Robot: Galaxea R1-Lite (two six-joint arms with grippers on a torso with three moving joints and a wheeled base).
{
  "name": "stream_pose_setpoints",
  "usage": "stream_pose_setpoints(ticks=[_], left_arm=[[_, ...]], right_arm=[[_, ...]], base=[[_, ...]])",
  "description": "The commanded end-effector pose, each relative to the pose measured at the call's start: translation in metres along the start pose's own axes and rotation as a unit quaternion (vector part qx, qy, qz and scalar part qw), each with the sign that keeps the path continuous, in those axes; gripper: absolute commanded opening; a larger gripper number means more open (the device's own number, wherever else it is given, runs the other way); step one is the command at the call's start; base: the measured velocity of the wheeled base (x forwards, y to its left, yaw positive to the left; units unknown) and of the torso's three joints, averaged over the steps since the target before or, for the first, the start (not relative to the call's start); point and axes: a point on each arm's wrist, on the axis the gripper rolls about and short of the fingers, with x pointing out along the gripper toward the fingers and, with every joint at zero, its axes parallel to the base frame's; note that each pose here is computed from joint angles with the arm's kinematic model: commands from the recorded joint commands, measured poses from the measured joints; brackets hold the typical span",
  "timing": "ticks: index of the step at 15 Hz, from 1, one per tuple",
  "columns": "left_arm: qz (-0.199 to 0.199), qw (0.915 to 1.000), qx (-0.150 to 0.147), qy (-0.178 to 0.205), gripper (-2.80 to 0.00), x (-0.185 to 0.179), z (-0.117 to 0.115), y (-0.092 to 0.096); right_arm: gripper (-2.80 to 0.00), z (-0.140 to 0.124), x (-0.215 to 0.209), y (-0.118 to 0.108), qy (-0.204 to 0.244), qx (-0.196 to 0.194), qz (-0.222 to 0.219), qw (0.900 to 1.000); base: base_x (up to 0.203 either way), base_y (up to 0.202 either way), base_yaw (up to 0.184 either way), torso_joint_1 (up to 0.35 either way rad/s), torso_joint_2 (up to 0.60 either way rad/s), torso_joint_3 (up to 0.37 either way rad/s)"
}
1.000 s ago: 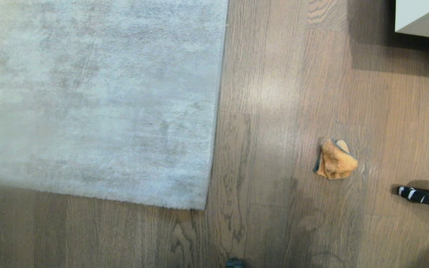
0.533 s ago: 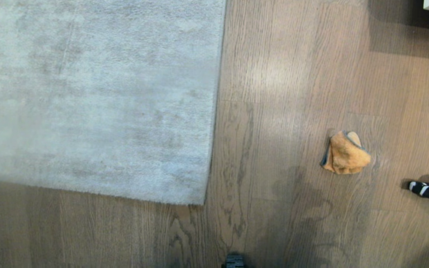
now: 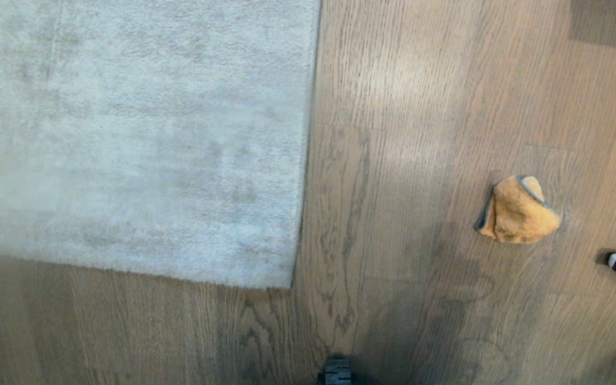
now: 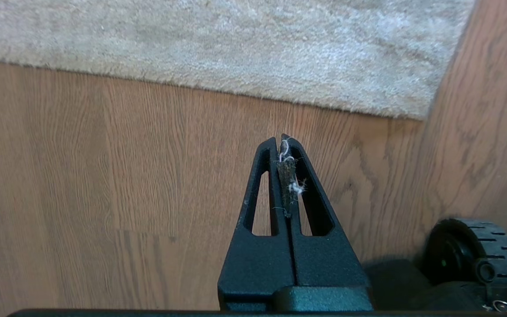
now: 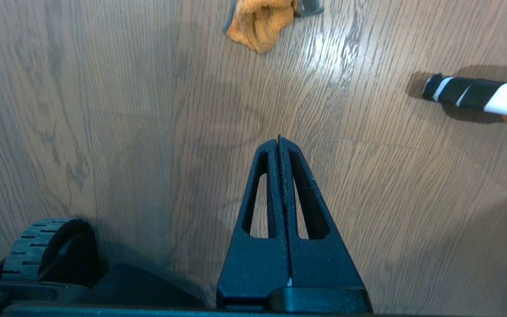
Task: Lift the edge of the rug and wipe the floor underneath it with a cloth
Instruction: Lift up the carpet
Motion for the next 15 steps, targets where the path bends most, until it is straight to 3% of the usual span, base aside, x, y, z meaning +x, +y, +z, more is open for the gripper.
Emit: stream_pose_setpoints(ticks=[1,15], left_arm=[[0.000,1.0000,0.000,0.001,-2.80,0.0001,0.0000,0.0000],[0.003,1.0000,0.000,-0.007,-2.80,0.0005,-0.0001,0.0001]], right_arm=[[-2.80,0.0000,0.0000,0.0000,0.000,0.000,0.000,1.000],[-2.80,0.0002,0.0000,0.0000,-0.001,0.000,0.000,1.000]], base=[[0.000,0.000,0.000,0.000,0.00,-0.156],[0.000,0.000,0.000,0.000,0.00,-0.012]])
